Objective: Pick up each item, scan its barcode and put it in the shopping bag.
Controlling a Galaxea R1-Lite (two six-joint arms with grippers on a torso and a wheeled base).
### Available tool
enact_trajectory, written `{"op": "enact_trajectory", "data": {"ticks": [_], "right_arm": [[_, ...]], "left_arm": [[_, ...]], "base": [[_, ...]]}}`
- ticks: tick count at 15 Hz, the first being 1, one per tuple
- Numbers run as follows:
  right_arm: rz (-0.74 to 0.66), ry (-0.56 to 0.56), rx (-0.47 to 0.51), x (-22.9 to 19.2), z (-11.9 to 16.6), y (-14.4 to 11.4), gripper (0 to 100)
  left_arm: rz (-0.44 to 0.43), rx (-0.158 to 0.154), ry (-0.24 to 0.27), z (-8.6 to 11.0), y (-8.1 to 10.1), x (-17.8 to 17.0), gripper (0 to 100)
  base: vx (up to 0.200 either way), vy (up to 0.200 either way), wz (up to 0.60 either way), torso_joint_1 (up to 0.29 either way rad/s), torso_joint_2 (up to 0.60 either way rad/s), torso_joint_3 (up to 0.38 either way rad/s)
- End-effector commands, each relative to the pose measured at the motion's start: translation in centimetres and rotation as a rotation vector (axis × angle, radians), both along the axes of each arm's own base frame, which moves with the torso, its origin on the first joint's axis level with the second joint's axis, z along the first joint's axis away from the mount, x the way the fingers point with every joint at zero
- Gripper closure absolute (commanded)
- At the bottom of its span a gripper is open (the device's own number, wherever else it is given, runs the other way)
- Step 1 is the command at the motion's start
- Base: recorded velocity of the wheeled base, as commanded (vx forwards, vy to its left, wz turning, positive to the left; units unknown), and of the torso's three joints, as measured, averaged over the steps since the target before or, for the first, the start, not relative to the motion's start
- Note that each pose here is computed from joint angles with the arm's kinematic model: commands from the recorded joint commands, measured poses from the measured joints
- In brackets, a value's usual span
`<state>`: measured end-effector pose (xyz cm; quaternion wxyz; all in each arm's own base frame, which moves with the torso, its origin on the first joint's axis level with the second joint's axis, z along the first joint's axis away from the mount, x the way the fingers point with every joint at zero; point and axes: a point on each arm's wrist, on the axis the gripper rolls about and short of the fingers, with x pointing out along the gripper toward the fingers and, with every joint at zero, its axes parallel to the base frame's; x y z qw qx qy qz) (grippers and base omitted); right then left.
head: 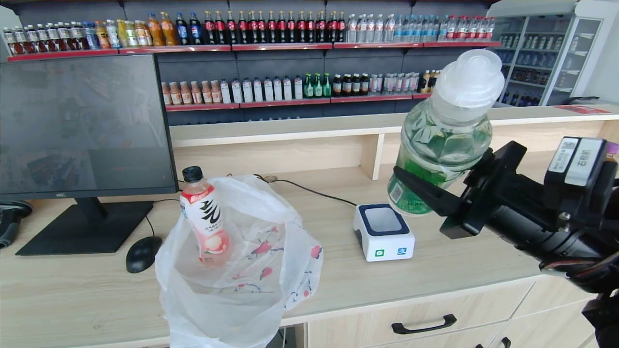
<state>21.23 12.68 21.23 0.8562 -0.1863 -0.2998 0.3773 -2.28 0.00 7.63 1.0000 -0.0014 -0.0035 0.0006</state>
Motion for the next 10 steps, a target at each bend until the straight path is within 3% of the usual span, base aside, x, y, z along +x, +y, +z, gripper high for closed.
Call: {"op": "enact_trajectory", "data": {"ticks": [1, 3, 5, 8, 10], "right_arm": [[-0.049, 0.099, 0.093, -1.3, 0.0, -1.3, 100], [-0.143, 0.285, 0.239, -1.6, -1.2, -1.9, 100], [-0.214, 0.392, 0.32, -1.7, -2.3, -2.2, 100], [-0.227, 0.407, 0.329, -1.9, -2.6, -2.3, 100], [-0.228, 0.402, 0.336, -1.8, -2.4, -2.4, 100]], "left_arm": [[0.0, -0.002, -0.001, 0.0, 0.0, 0.0, 0], [0.0, 0.0, -0.001, 0.0, 0.0, 0.0, 0], [0.0, 0.0, -0.001, 0.0, 0.0, 0.0, 0], [0.0, -0.002, -0.001, 0.0, 0.0, 0.0, 0], [0.0, 0.0, -0.001, 0.0, 0.0, 0.0, 0]], "base": [[0.0, 0.0, 0.0, 0.0, 0.0, 0.0], [0.0, 0.0, 0.0, 0.0, 0.0, 0.0], [0.0, 0.0, 0.0, 0.0, 0.0, 0.0], [0.0, 0.0, 0.0, 0.0, 0.0, 0.0], [-0.2, 0.0, 0.0, 0.007, 0.01, 0.002]]}}
